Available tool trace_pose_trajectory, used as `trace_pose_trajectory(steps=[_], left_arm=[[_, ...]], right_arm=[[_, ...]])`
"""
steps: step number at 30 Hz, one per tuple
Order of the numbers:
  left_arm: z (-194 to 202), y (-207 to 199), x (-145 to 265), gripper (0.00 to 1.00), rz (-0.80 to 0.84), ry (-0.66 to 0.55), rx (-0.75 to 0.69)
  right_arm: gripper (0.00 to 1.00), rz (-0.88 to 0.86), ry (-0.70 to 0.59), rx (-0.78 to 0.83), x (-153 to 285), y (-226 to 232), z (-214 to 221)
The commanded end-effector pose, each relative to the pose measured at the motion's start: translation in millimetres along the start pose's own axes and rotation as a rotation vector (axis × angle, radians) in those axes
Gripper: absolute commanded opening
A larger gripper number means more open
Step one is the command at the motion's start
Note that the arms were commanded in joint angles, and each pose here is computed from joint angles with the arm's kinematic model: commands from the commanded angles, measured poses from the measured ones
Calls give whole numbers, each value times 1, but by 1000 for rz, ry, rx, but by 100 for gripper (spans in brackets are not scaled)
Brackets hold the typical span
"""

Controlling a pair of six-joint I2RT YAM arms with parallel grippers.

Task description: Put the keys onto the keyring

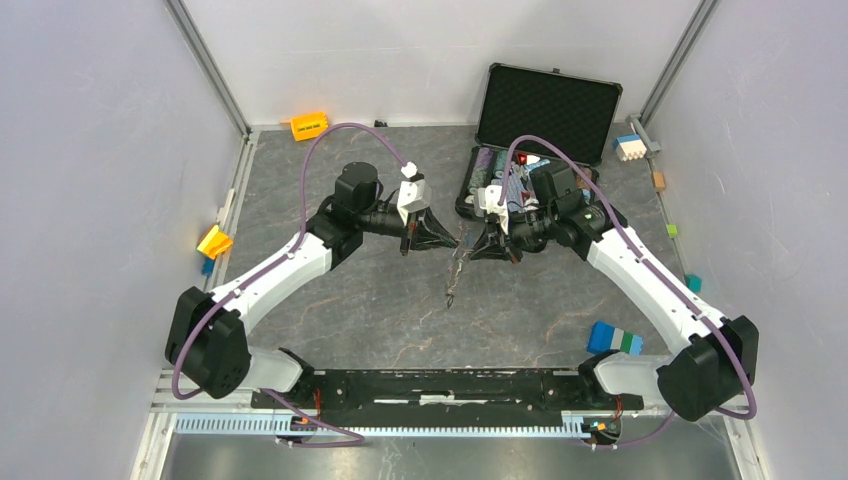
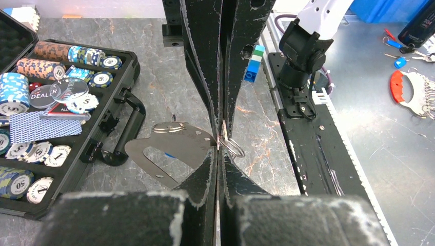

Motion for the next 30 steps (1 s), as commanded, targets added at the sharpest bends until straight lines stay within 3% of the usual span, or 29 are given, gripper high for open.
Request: trace_pose_trajectory(steps=[1, 30], left_arm=[[-15, -1, 4, 2, -2, -26, -84], [-22, -4, -2, 2, 8, -183, -15]], right_arm=[[0, 30, 5, 58, 8, 2, -13], [0, -63, 20, -17, -16, 1, 12]])
Point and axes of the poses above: each gripper's point midway between its finger pads, its own x axis back along the fingers, its own y axis along the line the jaws close on, z = x × y, the point moved 9 cm from there along x, back along the fingers, and after that the axes turned 7 degrees about -x, right-handed, at the moved point
